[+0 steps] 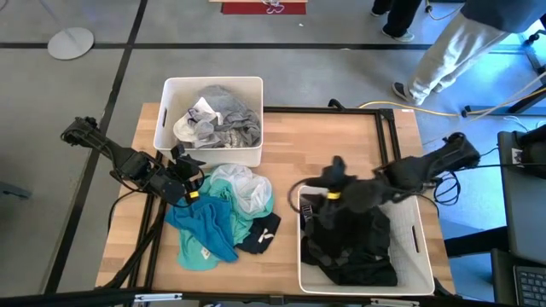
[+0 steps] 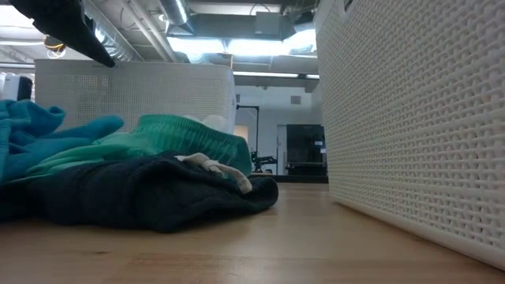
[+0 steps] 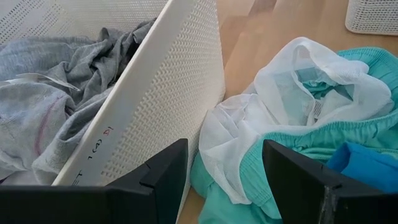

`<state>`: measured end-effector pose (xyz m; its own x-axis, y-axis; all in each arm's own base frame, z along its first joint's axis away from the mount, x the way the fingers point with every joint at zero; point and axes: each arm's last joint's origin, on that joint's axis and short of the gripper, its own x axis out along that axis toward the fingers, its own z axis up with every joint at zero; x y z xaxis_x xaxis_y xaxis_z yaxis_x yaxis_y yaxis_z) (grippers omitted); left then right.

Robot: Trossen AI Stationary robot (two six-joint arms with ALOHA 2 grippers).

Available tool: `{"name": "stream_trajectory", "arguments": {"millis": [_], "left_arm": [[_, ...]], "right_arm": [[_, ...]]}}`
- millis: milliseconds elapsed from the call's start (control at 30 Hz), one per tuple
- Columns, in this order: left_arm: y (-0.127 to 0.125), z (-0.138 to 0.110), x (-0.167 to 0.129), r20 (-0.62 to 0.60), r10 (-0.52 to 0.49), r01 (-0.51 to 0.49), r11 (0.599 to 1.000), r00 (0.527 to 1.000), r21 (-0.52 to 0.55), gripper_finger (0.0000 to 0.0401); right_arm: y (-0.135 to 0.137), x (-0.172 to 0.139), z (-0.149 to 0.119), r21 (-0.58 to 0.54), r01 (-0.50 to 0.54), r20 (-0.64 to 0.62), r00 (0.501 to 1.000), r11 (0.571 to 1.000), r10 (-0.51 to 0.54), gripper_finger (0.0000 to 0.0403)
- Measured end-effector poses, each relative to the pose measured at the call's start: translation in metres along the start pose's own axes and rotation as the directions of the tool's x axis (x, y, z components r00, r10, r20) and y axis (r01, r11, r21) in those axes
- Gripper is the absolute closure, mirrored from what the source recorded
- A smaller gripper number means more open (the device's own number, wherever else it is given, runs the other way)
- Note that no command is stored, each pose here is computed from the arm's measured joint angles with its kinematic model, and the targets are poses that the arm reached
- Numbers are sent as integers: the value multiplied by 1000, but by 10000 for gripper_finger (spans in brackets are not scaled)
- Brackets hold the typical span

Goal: Sort clothes
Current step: Put the black shorts into the bottom right laundry bin

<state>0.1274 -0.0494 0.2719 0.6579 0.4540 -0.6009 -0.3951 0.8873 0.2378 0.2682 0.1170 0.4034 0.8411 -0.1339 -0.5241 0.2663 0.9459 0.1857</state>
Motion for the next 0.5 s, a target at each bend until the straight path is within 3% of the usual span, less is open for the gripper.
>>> {"name": "stream_trajectory", "arguments": {"millis": [233, 367, 500], "left_arm": [[0, 0, 0, 1, 0, 0, 1000, 1000, 3, 205], [0, 0, 0, 1, -1, 1, 1000, 1000, 4, 205], [0, 0, 0, 1, -1, 1, 1000, 1000, 4, 205]], "right_arm": [[-1, 62, 14, -115, -9, 58, 998, 993, 16, 235], [-6, 94, 18, -109, -103, 38, 993, 989, 108, 224], [-6, 127, 16, -113, -276, -13, 961, 954, 277, 178]]}}
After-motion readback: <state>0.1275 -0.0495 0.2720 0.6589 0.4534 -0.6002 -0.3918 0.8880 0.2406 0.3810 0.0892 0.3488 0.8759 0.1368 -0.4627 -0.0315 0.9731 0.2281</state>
